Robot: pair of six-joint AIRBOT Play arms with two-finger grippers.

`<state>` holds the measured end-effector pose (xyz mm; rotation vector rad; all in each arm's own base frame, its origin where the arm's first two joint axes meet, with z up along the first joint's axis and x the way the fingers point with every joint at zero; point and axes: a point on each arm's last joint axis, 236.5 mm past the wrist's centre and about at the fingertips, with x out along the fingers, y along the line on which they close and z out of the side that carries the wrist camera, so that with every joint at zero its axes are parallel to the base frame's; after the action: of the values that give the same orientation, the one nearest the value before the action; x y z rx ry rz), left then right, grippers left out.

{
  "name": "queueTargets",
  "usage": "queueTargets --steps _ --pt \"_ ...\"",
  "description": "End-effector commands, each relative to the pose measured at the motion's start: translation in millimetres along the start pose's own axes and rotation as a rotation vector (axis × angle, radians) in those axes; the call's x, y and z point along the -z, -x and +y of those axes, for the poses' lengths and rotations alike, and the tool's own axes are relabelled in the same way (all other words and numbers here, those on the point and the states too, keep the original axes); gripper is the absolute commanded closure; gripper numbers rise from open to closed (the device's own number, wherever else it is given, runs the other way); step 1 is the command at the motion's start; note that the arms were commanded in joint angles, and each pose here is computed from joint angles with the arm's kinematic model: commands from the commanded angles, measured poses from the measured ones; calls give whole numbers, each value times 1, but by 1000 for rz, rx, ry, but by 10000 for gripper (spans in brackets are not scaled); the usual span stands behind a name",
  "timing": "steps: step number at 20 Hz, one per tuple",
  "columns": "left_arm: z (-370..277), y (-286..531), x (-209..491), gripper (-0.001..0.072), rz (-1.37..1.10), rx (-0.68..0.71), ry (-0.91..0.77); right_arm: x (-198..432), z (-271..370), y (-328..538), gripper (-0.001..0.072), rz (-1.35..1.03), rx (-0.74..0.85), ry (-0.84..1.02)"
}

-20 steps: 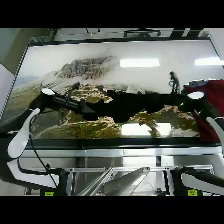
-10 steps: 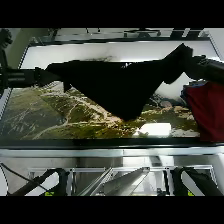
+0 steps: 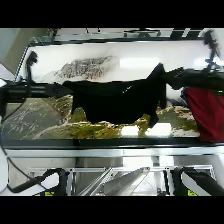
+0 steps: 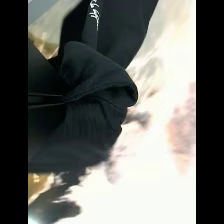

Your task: Fold the shirts.

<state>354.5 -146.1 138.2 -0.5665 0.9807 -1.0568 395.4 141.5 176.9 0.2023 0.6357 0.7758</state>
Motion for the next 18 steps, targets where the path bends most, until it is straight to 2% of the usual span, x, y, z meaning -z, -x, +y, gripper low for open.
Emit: queueTargets --steps 1,5,6,7,8,9,10,12,14,16,18 --pt "65 -29 13 682 46 31 124 45 -64 -52 698 106 56 -135" --pt "128 -46 13 682 88 70 242 97 -129 -107 684 162 116 -295" --pt "140 -48 13 659 95 81 261 107 -141 -117 521 167 130 -330" --pt "152 -48 11 401 100 90 284 113 -152 -121 330 169 147 -346" --pt "162 -46 7 281 95 90 309 113 -159 -119 308 165 156 -357" --pt "173 -39 0 90 82 84 330 108 -163 -112 309 155 161 -374" --pt "180 -32 -7 22 68 78 344 102 -162 -100 308 153 151 -393" --pt "195 -11 -19 22 55 20 352 102 -152 -66 308 202 123 -425" --pt "214 7 -18 22 103 -117 340 120 -138 -33 308 288 122 -493" --pt "219 10 -18 22 153 -201 312 155 -120 -11 309 377 143 -570" --pt "218 -4 -27 24 162 -227 266 193 -106 7 309 424 194 -639"
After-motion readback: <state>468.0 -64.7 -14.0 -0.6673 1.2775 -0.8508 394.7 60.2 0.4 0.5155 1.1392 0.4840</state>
